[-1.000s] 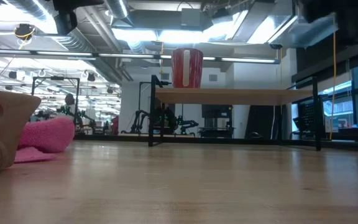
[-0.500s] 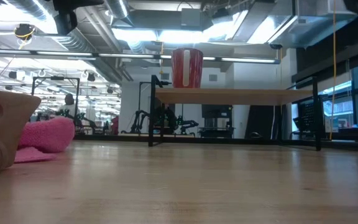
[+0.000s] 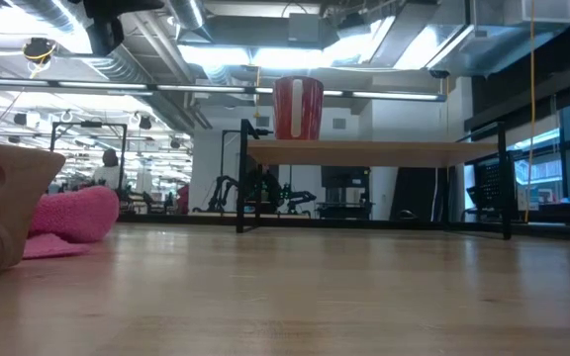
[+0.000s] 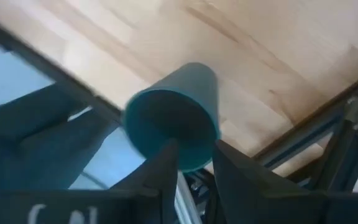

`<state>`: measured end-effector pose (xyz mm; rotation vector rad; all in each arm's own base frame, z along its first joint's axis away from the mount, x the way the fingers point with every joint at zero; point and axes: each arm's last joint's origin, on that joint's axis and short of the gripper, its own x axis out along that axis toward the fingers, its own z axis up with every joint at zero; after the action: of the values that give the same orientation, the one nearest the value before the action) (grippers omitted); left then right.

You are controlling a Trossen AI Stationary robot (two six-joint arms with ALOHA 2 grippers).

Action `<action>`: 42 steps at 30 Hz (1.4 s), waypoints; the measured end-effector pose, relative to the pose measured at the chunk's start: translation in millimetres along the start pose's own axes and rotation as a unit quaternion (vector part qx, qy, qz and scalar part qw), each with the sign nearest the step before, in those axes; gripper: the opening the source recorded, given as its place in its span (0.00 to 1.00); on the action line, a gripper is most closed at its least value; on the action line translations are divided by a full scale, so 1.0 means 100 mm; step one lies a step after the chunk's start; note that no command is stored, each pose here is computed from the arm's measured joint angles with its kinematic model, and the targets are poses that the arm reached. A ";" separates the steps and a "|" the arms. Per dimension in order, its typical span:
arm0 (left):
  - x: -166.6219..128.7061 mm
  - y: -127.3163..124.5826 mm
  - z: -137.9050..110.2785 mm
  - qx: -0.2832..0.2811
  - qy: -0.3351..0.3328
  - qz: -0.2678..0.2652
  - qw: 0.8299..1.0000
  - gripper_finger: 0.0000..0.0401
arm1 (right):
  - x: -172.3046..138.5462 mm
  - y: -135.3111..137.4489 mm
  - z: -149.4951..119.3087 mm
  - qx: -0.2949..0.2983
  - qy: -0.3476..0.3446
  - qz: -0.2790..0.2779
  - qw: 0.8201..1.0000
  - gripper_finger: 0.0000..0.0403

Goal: Stack small to large cups/mugs on shelf
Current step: Put the blue mug on the shelf

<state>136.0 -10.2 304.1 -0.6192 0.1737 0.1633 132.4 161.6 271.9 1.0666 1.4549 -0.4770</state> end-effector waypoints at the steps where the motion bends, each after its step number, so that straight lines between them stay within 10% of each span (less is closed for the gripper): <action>1: 0.00 0.00 0.00 0.002 0.000 0.000 1.000 0.14 | 0.04 0.01 -0.03 0.009 -0.005 -0.007 1.000 0.25; 42: 0.00 0.00 0.00 0.004 0.001 -0.001 1.000 0.14 | 0.22 -0.01 -0.25 -0.006 -0.022 -0.032 0.999 0.24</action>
<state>135.9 -10.3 304.1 -0.6110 0.1761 0.1604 120.6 188.5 256.2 0.9967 1.4538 -0.5325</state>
